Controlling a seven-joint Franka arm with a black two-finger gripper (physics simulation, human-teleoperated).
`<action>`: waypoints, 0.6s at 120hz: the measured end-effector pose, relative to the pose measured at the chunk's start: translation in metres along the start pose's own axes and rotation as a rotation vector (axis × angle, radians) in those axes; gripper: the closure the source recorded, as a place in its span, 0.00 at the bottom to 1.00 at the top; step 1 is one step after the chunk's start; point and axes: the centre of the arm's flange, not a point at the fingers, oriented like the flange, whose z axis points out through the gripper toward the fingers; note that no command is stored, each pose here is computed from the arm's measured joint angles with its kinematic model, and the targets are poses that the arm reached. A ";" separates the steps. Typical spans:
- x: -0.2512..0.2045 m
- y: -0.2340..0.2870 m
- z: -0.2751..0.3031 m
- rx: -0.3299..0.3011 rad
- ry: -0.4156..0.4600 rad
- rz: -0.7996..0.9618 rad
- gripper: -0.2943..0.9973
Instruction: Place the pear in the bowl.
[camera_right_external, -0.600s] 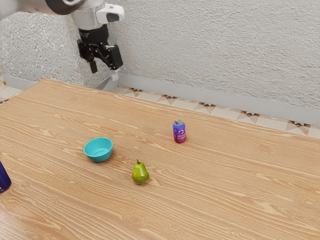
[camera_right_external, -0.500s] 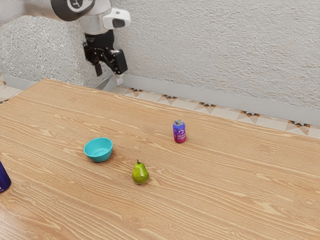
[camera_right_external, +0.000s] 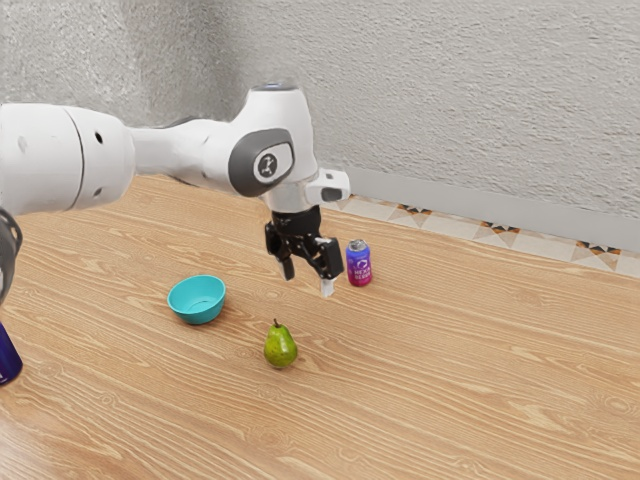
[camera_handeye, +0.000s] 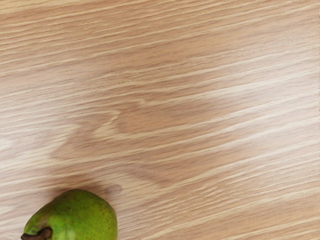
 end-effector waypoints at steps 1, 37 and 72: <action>0.000 0.001 0.002 -0.002 0.001 -0.003 0.23; -0.046 -0.035 0.063 -0.019 -0.033 -0.265 0.23; -0.047 -0.066 0.112 -0.022 0.075 -0.381 0.23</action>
